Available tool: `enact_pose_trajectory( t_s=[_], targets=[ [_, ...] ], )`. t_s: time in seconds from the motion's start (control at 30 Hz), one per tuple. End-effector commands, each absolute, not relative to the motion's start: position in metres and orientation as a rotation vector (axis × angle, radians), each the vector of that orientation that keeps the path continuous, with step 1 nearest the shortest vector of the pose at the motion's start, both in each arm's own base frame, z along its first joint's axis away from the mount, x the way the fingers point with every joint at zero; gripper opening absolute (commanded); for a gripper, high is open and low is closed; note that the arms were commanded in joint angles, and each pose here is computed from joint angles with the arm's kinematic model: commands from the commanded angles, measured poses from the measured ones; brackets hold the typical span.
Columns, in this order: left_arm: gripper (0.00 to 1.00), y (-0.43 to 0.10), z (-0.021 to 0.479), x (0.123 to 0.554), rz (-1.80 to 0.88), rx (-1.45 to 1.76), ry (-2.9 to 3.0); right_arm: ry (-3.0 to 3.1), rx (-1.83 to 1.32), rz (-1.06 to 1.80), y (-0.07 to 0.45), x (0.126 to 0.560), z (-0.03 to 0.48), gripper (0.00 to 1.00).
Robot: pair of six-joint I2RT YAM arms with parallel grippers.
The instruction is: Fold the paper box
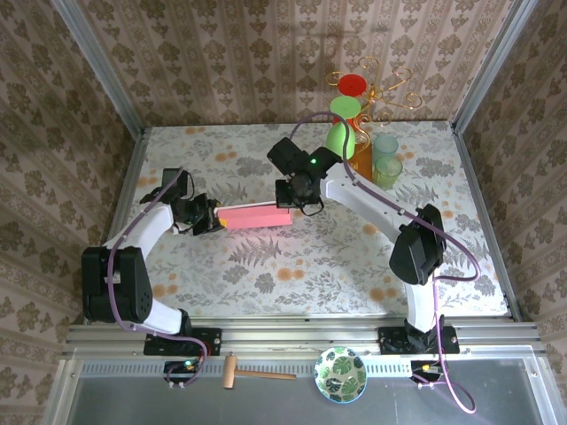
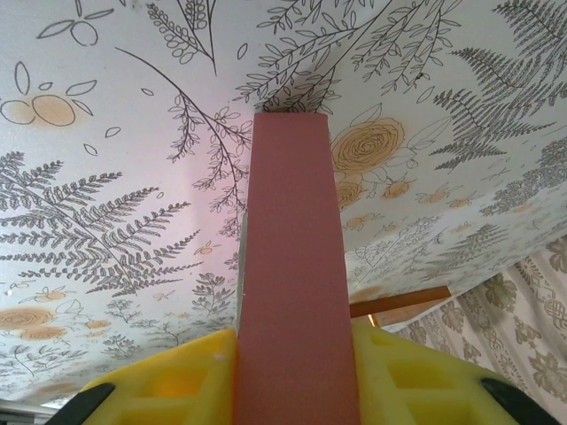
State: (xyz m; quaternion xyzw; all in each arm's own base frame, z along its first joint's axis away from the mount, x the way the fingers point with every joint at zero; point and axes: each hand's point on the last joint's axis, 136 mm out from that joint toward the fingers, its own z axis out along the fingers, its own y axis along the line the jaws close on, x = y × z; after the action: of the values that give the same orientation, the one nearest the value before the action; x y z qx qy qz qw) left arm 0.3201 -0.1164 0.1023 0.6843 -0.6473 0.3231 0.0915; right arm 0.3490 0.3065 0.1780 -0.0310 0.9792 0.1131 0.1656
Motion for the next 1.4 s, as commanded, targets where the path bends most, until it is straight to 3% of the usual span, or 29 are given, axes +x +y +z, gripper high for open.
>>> enact_pose_trajectory(
  t_s=[0.0, 0.33, 1.0, 1.37],
  targets=[
    [0.3, -0.107, 0.09, 0.312, 0.845, 2.189, -1.771, 2.872, -0.056, 0.296, 0.301, 0.336, 0.173, 0.0],
    [0.25, -0.108, 0.09, 0.313, 0.843, 2.191, -1.779, 2.913, 0.002, 0.341, 0.306, 0.336, 0.173, 0.0],
    [0.27, -0.112, 0.084, 0.312, 0.838, 2.191, -1.841, 3.006, 0.161, 0.374, 0.31, 0.337, 0.169, 0.0],
    [0.2, -0.114, 0.086, 0.314, 0.876, 2.223, -1.785, 2.962, 0.225, 0.367, 0.299, 0.333, 0.154, 0.0]
  ],
)
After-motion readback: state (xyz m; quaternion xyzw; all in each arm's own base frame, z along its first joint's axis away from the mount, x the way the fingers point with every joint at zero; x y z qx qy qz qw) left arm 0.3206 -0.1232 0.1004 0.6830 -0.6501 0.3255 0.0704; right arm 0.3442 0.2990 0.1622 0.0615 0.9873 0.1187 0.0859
